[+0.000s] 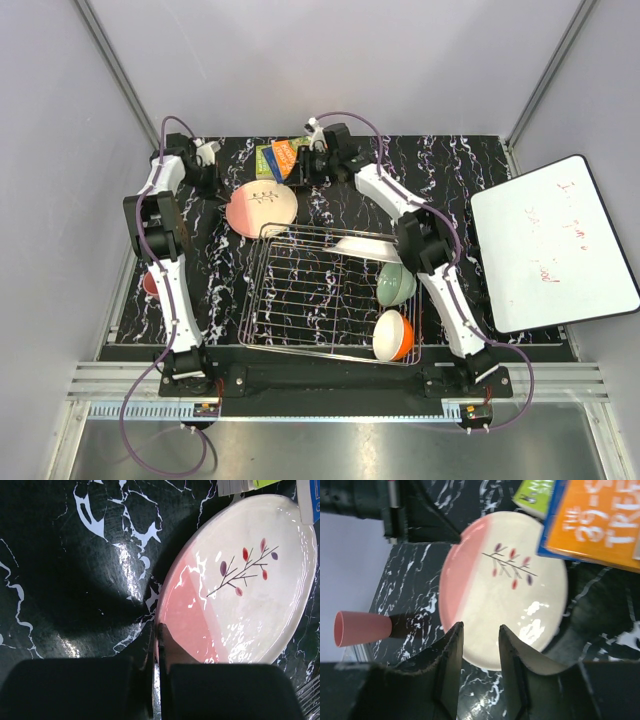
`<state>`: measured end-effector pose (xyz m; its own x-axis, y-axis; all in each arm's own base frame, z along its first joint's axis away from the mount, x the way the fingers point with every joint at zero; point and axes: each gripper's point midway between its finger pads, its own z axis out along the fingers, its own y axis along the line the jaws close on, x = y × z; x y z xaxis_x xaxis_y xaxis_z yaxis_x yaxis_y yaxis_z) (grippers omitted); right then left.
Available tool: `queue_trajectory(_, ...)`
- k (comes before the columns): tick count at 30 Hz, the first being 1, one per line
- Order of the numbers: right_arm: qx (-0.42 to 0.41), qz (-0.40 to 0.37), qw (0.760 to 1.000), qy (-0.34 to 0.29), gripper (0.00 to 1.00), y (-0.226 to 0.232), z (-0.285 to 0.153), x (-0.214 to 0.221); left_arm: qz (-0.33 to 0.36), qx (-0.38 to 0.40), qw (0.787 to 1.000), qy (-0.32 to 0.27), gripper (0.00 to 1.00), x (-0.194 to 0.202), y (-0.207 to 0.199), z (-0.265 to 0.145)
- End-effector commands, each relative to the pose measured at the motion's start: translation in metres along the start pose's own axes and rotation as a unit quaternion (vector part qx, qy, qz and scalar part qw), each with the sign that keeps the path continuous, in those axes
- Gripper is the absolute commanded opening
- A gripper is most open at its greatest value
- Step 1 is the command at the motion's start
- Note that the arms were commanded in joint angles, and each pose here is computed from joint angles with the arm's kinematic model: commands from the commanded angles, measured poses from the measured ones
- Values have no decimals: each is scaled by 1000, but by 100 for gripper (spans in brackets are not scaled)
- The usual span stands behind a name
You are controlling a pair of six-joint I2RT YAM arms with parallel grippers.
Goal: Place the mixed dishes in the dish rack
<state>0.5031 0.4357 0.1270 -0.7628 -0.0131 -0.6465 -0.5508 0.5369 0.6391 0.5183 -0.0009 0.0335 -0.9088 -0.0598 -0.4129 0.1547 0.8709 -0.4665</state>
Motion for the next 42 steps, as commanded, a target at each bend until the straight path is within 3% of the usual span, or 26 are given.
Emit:
queue_trajectory(1,22,25,999,-1,41,-20,-6,0,12,32,999,-6,0,-2,-8,4)
queue_trajectory(4,25,28,999,2,42,-27,-6,2,15,36,999,-12,0,-5,-11,-1)
queue_trajectory(11,12,56,998,6,63,-44,-5,2,54,57,995,-58,0,-34,-42,-37)
queue_trajectory(12,9,58,998,6,72,-46,-5,1,65,63,994,-67,0,-39,-53,-46)
queue_trajectory(14,6,62,998,7,80,-49,-3,2,80,66,992,-74,0,-43,-62,-53)
queue_trajectory(16,6,66,998,9,99,-54,-1,5,94,74,989,-81,0,-46,-75,-61)
queue_trajectory(24,5,68,998,13,100,-68,2,12,117,90,985,-87,0,-47,-99,-69)
queue_trajectory(32,-23,110,993,17,100,-78,11,25,110,72,989,-66,0,-35,-91,-56)
queue_trajectory(37,-1,102,995,12,100,-88,13,24,86,46,994,-54,20,-32,-66,-42)
queue_trajectory(42,8,111,994,3,100,-101,25,21,73,56,995,-49,21,-28,-64,-38)
